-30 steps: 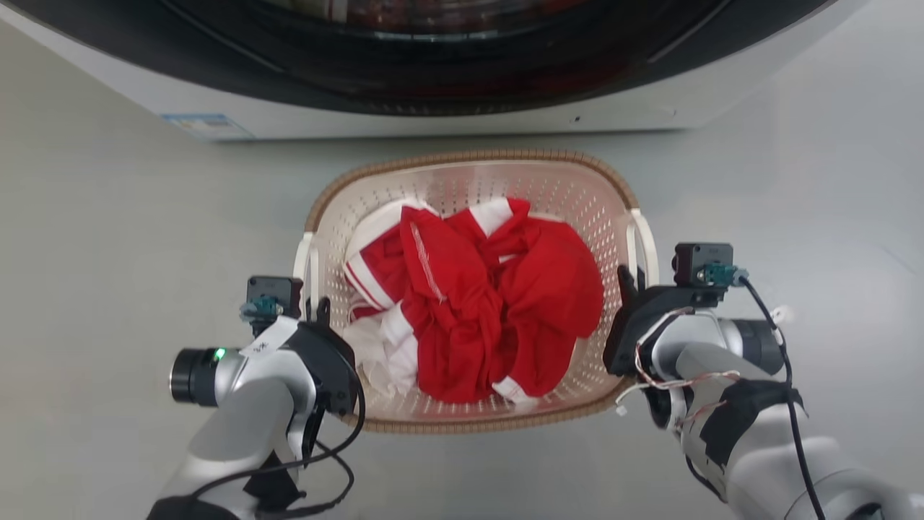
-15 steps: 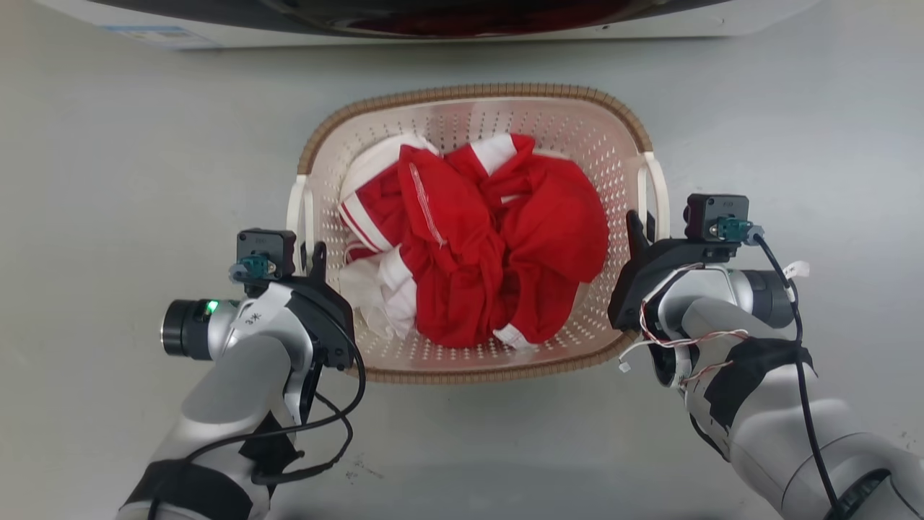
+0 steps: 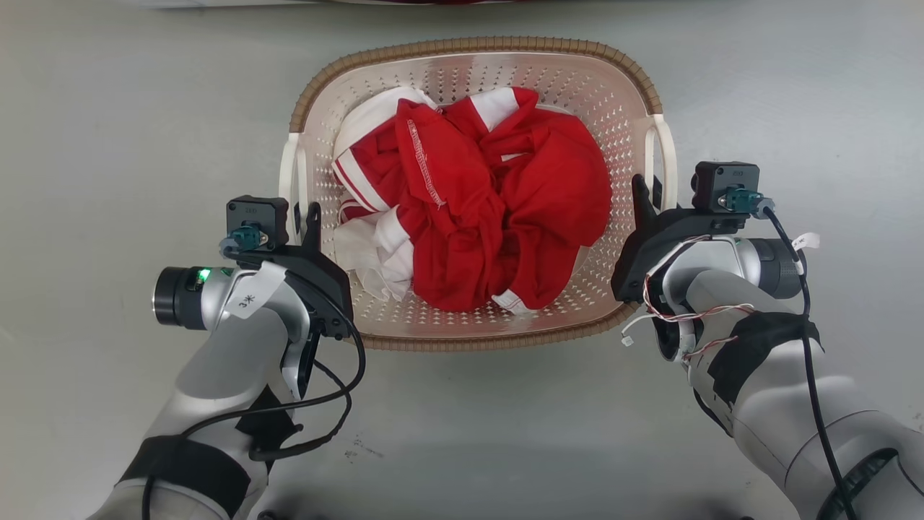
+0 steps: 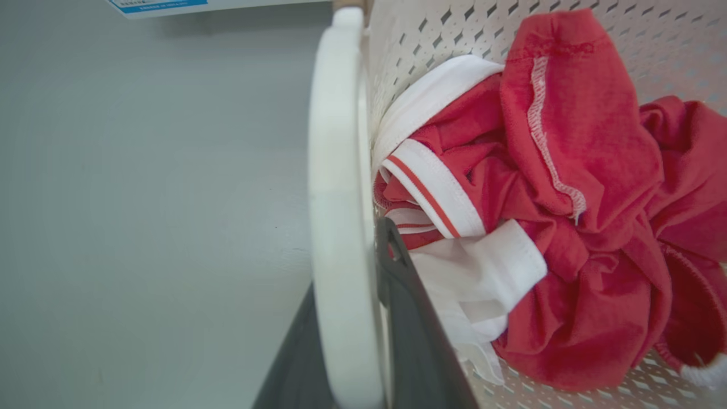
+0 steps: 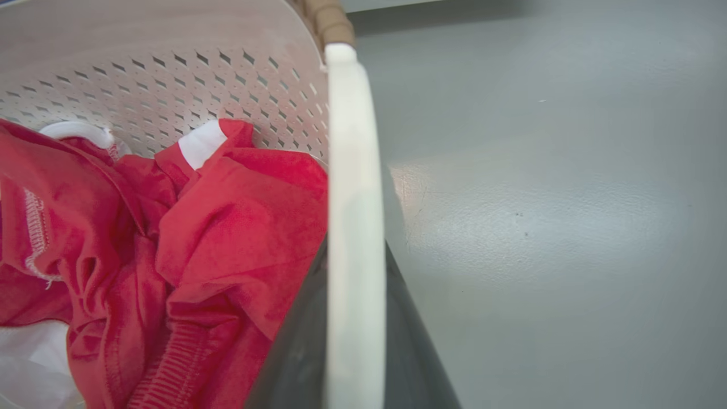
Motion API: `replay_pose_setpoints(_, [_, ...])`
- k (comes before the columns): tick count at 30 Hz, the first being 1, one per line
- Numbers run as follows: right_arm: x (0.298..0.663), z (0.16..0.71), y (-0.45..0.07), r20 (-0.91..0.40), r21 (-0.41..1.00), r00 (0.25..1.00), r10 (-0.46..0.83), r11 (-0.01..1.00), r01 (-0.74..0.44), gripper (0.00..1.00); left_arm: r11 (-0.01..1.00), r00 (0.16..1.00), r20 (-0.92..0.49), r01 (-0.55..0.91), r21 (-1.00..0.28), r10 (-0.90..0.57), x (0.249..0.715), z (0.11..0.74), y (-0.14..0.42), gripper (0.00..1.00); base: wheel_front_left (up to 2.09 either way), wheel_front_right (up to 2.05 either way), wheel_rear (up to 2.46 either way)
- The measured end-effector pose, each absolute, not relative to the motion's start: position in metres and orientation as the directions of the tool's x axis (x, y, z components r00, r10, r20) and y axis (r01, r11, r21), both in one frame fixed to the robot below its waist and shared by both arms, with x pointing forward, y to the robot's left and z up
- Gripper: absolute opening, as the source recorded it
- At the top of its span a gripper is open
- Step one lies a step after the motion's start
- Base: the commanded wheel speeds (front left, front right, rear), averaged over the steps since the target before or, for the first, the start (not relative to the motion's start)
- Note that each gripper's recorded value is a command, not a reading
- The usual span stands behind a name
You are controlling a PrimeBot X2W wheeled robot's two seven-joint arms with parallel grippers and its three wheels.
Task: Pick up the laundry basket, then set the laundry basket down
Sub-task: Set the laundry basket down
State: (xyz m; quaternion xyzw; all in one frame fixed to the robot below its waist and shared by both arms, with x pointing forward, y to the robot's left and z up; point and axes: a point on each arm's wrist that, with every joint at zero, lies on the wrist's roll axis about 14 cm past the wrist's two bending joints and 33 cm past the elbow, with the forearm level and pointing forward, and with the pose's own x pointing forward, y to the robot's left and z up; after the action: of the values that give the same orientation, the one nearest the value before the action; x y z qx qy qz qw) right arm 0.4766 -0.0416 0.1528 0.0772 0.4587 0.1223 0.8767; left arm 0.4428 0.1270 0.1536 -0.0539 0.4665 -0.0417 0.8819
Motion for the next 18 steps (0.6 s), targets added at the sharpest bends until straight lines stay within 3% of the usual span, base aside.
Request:
replay_pose_setpoints(8, [0.4761,0.15,-0.0389,-0.786,0.251,0.546,0.292,0.956,-0.15,0.0,0.992,0.563,-0.819,0.02,-0.126,-0.115,0.4427,0.1516,0.1303,0.0,0.0,0.0,0.0])
replay_pose_setpoints(9, [0.4761,0.1499,-0.0386,-0.785,0.252,0.546,0.294,0.956,-0.151,0.04,0.992,0.565,-0.817,0.02,-0.125,-0.114,0.4429,0.1516,0.1305,0.0,0.0,0.0,0.0])
replay_pose_setpoints(10, [0.4764,0.1501,-0.0381,-0.782,0.252,0.549,0.296,0.955,-0.156,0.16,0.992,0.564,-0.818,0.021,-0.123,-0.114,0.4429,0.1514,0.1308,0.0,0.0,0.0,0.0])
replay_pose_setpoints(11, [0.4764,0.1501,-0.0378,-0.781,0.251,0.55,0.298,0.955,-0.16,0.31,0.992,0.564,-0.818,0.024,-0.121,-0.113,0.4427,0.1512,0.131,0.12,0.0,0.0,0.0])
replay_pose_setpoints(12, [0.4763,0.1501,-0.0377,-0.78,0.25,0.55,0.298,0.955,-0.162,0.49,0.993,0.564,-0.818,0.027,-0.119,-0.114,0.4429,0.1512,0.131,0.33,0.0,0.0,0.0])
replay_pose_setpoints(13, [0.4763,0.1501,-0.0377,-0.78,0.25,0.55,0.298,0.955,-0.162,1.0,0.993,0.564,-0.818,0.027,-0.119,-0.114,0.4429,0.1512,0.131,0.49,0.0,0.0,0.0])
replay_pose_setpoints(14, [0.4764,0.1502,-0.0376,-0.78,0.25,0.55,0.298,0.954,-0.162,1.0,0.993,0.565,-0.817,0.029,-0.117,-0.112,0.4434,0.1513,0.1314,0.78,0.0,0.0,0.0])
replay_pose_setpoints(15, [0.4765,0.1504,-0.0368,-0.779,0.253,0.55,0.3,0.954,-0.163,1.0,0.993,0.567,-0.816,0.029,-0.118,-0.114,0.4441,0.1517,0.1306,0.94,0.0,0.0,0.0])
replay_pose_setpoints(16, [0.4764,0.1512,-0.0349,-0.777,0.257,0.55,0.305,0.952,-0.165,1.0,0.992,0.572,-0.812,0.03,-0.12,-0.116,0.4455,0.1526,0.1294,1.0,0.0,0.0,0.0])
replay_pose_setpoints(18, [0.4765,0.1525,-0.0323,-0.774,0.265,0.55,0.313,0.95,-0.167,1.0,0.992,0.574,-0.81,0.032,-0.121,-0.117,0.4469,0.1536,0.1284,1.0,0.0,0.0,0.0])
